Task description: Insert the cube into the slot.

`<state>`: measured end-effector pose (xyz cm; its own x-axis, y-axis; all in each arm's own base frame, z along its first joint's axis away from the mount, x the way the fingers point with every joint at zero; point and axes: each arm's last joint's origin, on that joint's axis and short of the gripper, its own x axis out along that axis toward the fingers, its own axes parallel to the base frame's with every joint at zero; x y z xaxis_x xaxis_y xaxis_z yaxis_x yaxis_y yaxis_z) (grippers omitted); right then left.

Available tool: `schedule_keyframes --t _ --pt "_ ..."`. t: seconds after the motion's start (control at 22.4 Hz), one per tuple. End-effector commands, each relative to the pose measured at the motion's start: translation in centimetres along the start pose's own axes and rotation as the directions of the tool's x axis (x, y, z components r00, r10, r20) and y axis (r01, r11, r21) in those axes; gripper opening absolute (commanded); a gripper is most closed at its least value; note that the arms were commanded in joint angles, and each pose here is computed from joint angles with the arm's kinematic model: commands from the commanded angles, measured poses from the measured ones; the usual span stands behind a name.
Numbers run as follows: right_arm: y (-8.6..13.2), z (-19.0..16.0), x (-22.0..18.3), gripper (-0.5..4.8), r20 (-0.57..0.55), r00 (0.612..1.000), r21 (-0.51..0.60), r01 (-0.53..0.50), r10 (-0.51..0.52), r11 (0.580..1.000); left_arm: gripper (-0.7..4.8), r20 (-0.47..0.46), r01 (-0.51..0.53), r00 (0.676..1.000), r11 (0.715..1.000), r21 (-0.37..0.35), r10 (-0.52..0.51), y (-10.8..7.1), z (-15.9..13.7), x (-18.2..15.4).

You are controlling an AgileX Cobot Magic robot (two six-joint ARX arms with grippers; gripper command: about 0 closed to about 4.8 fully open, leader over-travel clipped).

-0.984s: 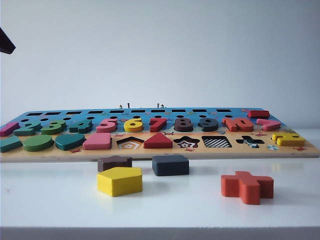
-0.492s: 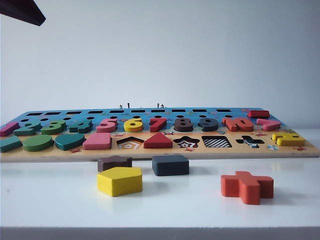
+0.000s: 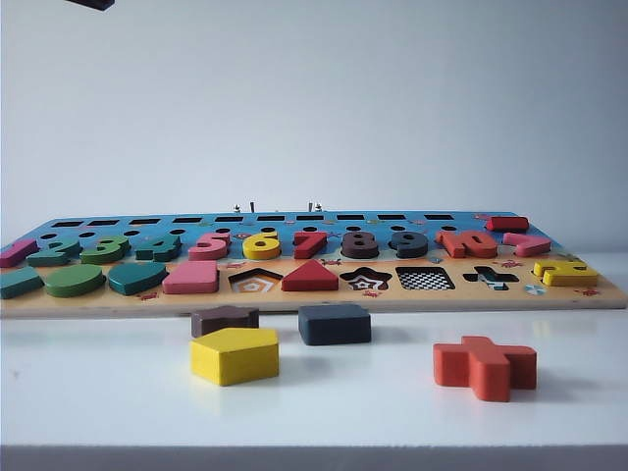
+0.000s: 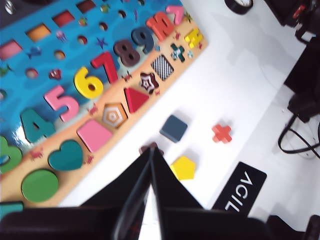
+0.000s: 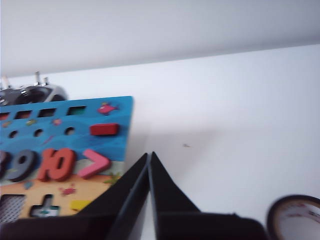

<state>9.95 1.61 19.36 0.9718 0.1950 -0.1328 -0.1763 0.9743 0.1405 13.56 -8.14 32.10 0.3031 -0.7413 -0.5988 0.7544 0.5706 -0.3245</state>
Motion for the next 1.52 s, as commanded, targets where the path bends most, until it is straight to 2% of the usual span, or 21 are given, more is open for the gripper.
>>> schedule_keyframes --t 0.04,0.18,0.36,0.58,0.67,0.81,0.94,1.12,1.16,1.25,1.3,1.34,1.43,1.48,1.52 --pt "0.9 1.9 0.5 -0.04 -0.023 0.998 -0.002 -0.059 0.059 0.998 0.17 -0.016 0.012 1.0 1.0 -0.011 -0.012 0.0 0.0 0.0" --pt "2.9 5.1 1.7 -0.04 -0.103 0.981 -0.015 -0.165 0.163 0.986 0.17 -0.061 0.011 0.998 0.999 -0.032 -0.013 0.1 -0.4 0.1" --pt "5.0 7.8 2.8 -0.04 -0.207 0.947 -0.028 -0.255 0.244 0.967 0.17 -0.071 0.012 0.997 1.0 -0.017 -0.013 0.2 -0.4 0.3" --pt "8.8 10.4 4.4 -0.04 -0.381 0.859 -0.146 -0.422 0.343 0.894 0.17 -0.085 0.015 0.996 1.0 0.025 -0.013 0.4 -0.3 0.7" --pt "10.3 11.0 4.8 -0.04 -0.453 0.813 -0.218 -0.499 0.366 0.839 0.17 -0.083 0.015 0.996 0.999 0.044 -0.011 0.6 -0.1 0.9" --pt "11.4 11.4 5.0 -0.04 -0.502 0.778 -0.279 -0.559 0.377 0.781 0.17 -0.063 0.004 0.998 0.999 0.053 -0.001 0.8 0.1 0.8" --pt "12.6 11.7 5.0 -0.05 -0.56 0.732 -0.347 -0.633 0.389 0.692 0.17 -0.048 -0.01 0.999 0.999 0.052 0.012 1.1 0.2 0.7" --pt "14.5 12.0 4.7 -0.05 -0.644 0.653 -0.415 -0.737 0.4 0.534 0.17 -0.043 -0.024 0.999 0.999 0.043 0.026 1.4 0.2 0.7" --pt "15.3 12.1 4.5 -0.04 -0.672 0.618 -0.424 -0.772 0.408 0.472 0.17 -0.043 -0.024 0.999 0.999 0.045 0.026 1.4 0.2 0.7" --pt "16.6 12.2 4.5 0.05 -0.709 0.576 -0.426 -0.81 0.408 0.404 0.17 -0.044 -0.023 0.999 0.998 0.052 0.026 1.4 0.2 0.7" --pt "17.1 12.3 4.5 0.35 -0.721 0.56 -0.418 -0.821 0.409 0.388 0.17 -0.044 -0.023 0.999 0.998 0.052 0.026 1.4 0.2 0.7" --pt "17.8 12.3 4.5 0.82 -0.743 0.521 -0.392 -0.847 0.42 0.358 0.17 -0.044 -0.023 0.999 0.998 0.052 0.026 1.4 0.2 0.7" --pt "18.4 12.1 4.6 1.99 -0.77 0.475 -0.359 -0.875 0.426 0.326 0.17 -0.043 -0.024 0.999 0.998 0.053 0.026 1.4 0.2 0.7" --pt "18.8 11.9 4.6 3.18 -0.794 0.443 -0.335 -0.89 0.416 0.309 0.17 -0.043 -0.024 0.999 0.998 0.053 0.026 1.4 0.2 0.7" --pt "19.0 11.5 4.8 3.92 -0.813 0.427 -0.323 -0.896 0.396 0.304 0.17 -0.043 -0.023 0.999 0.998 0.053 0.026 1.4 0.2 0.7"
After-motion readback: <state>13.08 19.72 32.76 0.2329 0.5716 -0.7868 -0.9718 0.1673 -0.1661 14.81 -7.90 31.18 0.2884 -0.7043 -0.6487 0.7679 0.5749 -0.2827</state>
